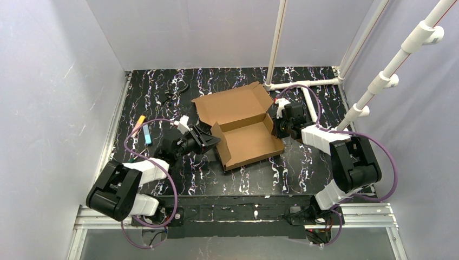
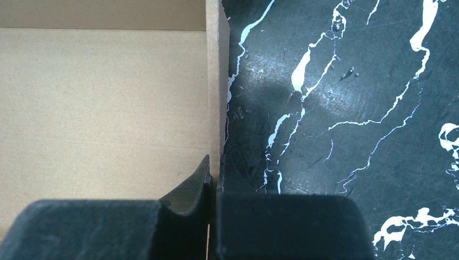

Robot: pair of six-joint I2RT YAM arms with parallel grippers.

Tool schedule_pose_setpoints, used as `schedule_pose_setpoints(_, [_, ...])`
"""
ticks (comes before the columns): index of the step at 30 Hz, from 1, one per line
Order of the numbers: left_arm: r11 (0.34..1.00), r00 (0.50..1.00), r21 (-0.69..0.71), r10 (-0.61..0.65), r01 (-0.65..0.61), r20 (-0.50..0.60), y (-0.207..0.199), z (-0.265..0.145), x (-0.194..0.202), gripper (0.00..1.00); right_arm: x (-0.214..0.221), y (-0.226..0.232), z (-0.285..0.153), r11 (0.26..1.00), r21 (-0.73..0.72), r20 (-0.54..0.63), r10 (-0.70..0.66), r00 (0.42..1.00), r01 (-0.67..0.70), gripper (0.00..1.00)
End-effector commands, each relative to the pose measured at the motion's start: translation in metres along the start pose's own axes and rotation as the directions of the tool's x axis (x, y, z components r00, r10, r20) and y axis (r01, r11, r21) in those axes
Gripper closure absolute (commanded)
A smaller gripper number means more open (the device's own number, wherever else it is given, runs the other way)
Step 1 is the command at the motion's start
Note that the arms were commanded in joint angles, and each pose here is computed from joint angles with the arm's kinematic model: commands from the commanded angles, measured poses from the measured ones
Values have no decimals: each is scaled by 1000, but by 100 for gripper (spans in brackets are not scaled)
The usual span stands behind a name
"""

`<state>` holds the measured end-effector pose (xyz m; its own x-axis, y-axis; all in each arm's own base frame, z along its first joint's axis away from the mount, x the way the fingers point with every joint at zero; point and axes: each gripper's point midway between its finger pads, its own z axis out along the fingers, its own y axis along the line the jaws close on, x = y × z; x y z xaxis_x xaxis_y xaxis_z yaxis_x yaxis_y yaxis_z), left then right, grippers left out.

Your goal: Fold the paper box

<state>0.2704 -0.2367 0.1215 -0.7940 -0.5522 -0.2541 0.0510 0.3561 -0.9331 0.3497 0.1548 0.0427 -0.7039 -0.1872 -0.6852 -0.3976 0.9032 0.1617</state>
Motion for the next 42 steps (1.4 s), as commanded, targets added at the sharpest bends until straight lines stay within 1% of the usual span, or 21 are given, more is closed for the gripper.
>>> schedule_pose_setpoints(1, [1000,1000,13,2,-2,-5,0,0,1,64,-5,7,4,999,-32,11,-2,1000,2,99])
schedule_pose_setpoints(4, [1000,1000,-28,2,-3,-23,7,2,3,66,-5,7,4,999,-32,10,-1,1000,1,99])
schedule_pose_setpoints(6, [995,999,-99,-15,11,-45,20,1,6,66,-5,7,4,999,-32,11,-3,1000,3,99])
schedule_pose_setpoints(7, [994,999,-112,-7,2,-46,20,1,5,65,-5,7,4,999,-32,12,-3,1000,3,99])
schedule_pose_setpoints(8, [988,998,-155,-20,10,-60,27,-1,8,64,-5,7,4,999,-32,12,-3,1000,3,99])
schedule_pose_setpoints(12, [959,993,-284,-16,-19,-120,40,-6,11,55,-4,7,5,999,-33,8,-2,1000,3,99])
schedule_pose_setpoints(14, [948,990,-315,-5,-40,-142,40,-5,10,51,-4,7,5,999,-35,7,-2,1000,2,99])
schedule_pose_setpoints(18, [928,974,-364,0,-84,-225,42,3,14,47,-5,8,4,999,-36,9,-4,1000,4,99])
schedule_pose_setpoints(20, [883,966,-449,21,-140,-258,47,2,14,42,-5,8,4,999,-37,12,-8,1000,8,99])
schedule_pose_setpoints(21, [853,960,-495,24,-165,-279,51,0,16,41,-7,9,3,999,-39,16,-9,1000,10,99])
schedule_pose_setpoints(26, [741,940,-618,51,-262,-338,70,-11,23,43,-9,13,1,998,-60,28,-3,1000,5,99])
schedule_pose_setpoints(27, [725,938,-631,59,-275,-340,75,-13,24,46,-10,15,0,998,-66,31,-2,1000,4,99])
schedule_pose_setpoints(29, [680,938,-669,82,-300,-337,85,-17,21,55,-10,17,0,997,-77,33,0,999,3,99])
schedule_pose_setpoints(30, [661,936,-682,92,-313,-340,89,-17,19,57,-11,19,-1,997,-82,36,-1,999,4,99])
schedule_pose_setpoints(35, [585,915,-719,110,-375,-388,90,-8,18,56,-12,23,-2,996,-90,43,-6,999,9,99])
schedule_pose_setpoints(36, [560,913,-736,104,-381,-394,90,-8,18,56,-12,23,-2,996,-92,44,-6,999,10,99])
schedule_pose_setpoints(38, [489,907,-771,120,-407,-403,91,-9,15,58,-13,23,-3,996,-92,47,-7,999,11,99])
schedule_pose_setpoints(39, [458,905,-786,130,-416,-404,91,-11,14,64,-14,23,-3,996,-91,49,-7,999,12,99])
schedule_pose_setpoints(41, [428,900,-793,156,-433,-408,89,-11,12,91,-15,24,-4,996,-92,54,-9,999,14,99])
schedule_pose_setpoints(42, [417,898,-796,163,-439,-410,89,-11,11,100,-16,25,-5,995,-94,58,-10,998,16,99])
